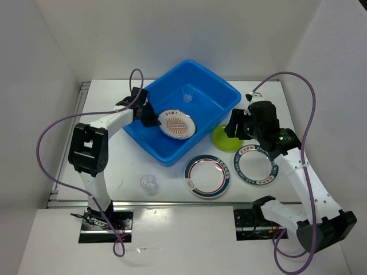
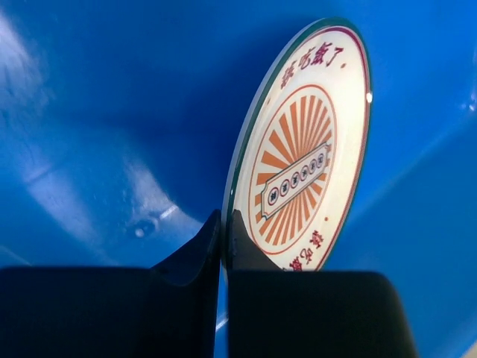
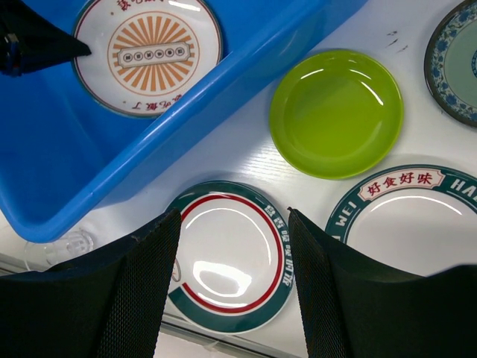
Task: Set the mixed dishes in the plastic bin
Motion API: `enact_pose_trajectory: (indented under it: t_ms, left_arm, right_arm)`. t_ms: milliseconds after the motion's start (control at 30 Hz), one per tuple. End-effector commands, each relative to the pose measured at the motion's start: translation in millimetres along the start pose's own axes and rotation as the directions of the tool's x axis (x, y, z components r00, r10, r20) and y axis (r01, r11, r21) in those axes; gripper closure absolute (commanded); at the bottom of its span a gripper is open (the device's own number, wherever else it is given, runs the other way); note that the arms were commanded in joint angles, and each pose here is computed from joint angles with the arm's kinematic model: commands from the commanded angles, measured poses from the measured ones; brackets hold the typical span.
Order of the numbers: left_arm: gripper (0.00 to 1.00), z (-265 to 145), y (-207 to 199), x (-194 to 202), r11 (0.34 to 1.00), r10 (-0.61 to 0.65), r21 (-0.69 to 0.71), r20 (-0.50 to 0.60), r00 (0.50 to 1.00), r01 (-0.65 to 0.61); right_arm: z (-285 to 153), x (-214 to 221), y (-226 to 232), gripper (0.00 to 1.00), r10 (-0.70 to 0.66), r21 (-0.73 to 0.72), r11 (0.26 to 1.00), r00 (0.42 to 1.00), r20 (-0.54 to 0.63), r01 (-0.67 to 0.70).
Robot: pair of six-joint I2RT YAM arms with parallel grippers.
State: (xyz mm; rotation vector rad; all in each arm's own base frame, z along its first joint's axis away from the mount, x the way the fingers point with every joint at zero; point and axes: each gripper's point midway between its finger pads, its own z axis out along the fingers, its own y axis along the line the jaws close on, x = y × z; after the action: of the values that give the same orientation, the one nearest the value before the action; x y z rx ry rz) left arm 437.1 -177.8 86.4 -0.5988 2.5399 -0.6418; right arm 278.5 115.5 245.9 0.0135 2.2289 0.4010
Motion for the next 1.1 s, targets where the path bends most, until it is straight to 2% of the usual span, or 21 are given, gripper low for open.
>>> enact_pose_trajectory:
  t_ms: [0, 67, 133, 500, 533, 600, 667, 800, 900, 933, 967, 1067]
  left_arm:
    - [0.93, 7, -2, -21, 1.000, 0.016, -0.021, 0.053, 0.998, -0.015]
    - [0.78, 17, 14, -20, 0.996, 0.021, -0.087, 0.056, 0.998, -0.016]
    - [0.69, 20, 21, -21, 0.993, 0.029, -0.120, 0.063, 0.998, -0.021]
    - [0.57, 35, 35, -16, 0.986, 0.015, -0.164, 0.048, 0.999, -0.007]
    - [0.53, 27, 26, -23, 0.990, 0.020, -0.143, 0.070, 0.997, -0.010]
    - [0.50, 9, 4, -33, 0.997, 0.027, -0.077, 0.094, 0.995, -0.019]
    - [0.40, -15, -25, -49, 0.999, 0.045, 0.001, 0.139, 0.989, -0.046]
    - [0.34, -99, -85, -83, 0.983, 0.076, 0.134, 0.310, 0.948, -0.123]
    - [0.31, -139, -110, -87, 0.963, 0.090, 0.210, 0.346, 0.934, -0.170]
    - [0.31, -152, -116, -86, 0.954, 0.091, 0.237, 0.355, 0.930, -0.184]
    - [0.31, -162, -121, -84, 0.947, 0.093, 0.257, 0.359, 0.929, -0.194]
    - [0.30, -166, -118, -67, 0.932, 0.095, 0.301, 0.332, 0.938, -0.201]
  right_arm:
    - [2, -3, 2, 0.35, -0.017, -0.008, 1.000, 1.000, 0.018, 0.017]
    - [2, -3, 2, 0.35, -0.017, -0.008, 1.000, 1.000, 0.018, 0.017]
    - [2, -3, 2, 0.35, -0.017, -0.008, 1.000, 1.000, 0.018, 0.017]
    - [0, 1, -1, 0.35, -0.017, -0.002, 1.000, 0.999, 0.028, 0.017]
    - [0, 3, 3, 0.35, -0.026, -0.028, 0.999, 0.999, 0.019, 0.027]
    - [1, 12, 5, 0.35, -0.026, -0.048, 0.999, 1.000, -0.013, 0.026]
    - [6, 26, 6, 0.37, -0.011, -0.046, 0.999, 0.999, -0.049, 0.009]
    - [-2, 29, 15, 0.39, 0.004, -0.009, 1.000, 0.999, -0.039, -0.004]
    - [13, 47, 17, 0.39, 0.007, 0.042, 0.999, 0.983, -0.182, 0.001]
    - [16, 62, 17, 0.39, 0.031, 0.077, 0.997, 0.960, -0.277, -0.010]
    - [15, 72, 21, 0.39, 0.032, 0.091, 0.996, 0.948, -0.316, -0.004]
    - [5, 96, 24, 0.39, 0.076, 0.132, 0.991, 0.913, -0.401, -0.024]
